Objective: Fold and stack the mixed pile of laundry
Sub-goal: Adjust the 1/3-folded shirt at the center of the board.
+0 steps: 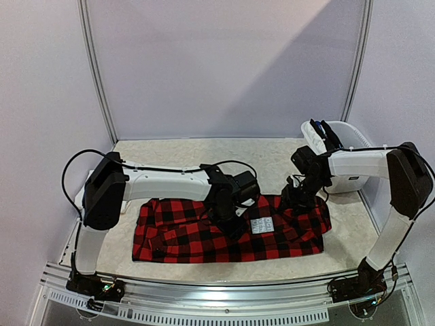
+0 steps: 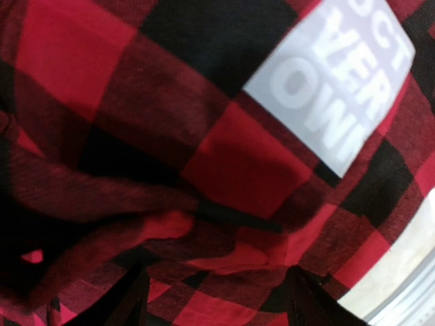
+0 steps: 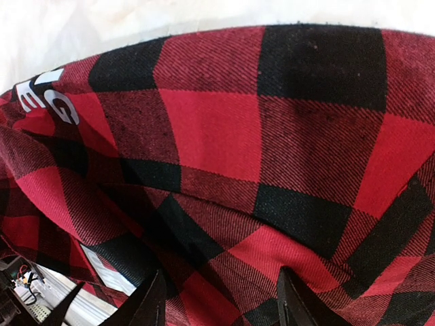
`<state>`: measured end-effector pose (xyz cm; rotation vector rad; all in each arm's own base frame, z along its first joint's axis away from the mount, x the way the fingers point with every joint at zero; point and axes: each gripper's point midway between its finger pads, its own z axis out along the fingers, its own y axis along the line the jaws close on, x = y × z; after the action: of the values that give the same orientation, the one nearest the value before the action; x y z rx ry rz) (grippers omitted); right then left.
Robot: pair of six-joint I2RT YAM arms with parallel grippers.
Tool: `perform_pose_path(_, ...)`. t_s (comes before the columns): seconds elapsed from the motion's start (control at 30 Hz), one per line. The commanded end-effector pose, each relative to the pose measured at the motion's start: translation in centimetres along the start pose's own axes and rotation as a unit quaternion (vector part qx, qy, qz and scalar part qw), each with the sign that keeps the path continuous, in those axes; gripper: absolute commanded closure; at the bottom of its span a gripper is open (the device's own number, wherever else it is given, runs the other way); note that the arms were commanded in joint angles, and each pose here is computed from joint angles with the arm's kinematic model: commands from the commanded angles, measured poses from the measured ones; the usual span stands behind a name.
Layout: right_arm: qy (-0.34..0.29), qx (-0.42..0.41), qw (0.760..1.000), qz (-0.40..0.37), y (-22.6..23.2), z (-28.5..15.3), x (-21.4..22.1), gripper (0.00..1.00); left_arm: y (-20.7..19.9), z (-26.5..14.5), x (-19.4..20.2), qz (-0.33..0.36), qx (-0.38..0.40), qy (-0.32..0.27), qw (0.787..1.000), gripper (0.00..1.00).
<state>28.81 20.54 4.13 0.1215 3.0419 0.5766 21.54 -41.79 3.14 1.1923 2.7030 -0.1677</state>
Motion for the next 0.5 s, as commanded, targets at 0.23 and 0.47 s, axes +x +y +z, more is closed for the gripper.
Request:
perform_pose_path(0.23, 0.003, 0.001, 1.0, 0.003, -0.2, 0.3, -0.2, 0.44, 0.8, 0.8, -0.7, 0.027, -0.06, -0.021, 0.998, 0.43)
perform_pose_path(0.47, 0.006, 0.003, 1.0, 0.005, -0.4, 0.5, 0.0, 0.44, 1.3, -0.1, -1.0, 0.029, -0.072, -0.042, 0.996, 0.69)
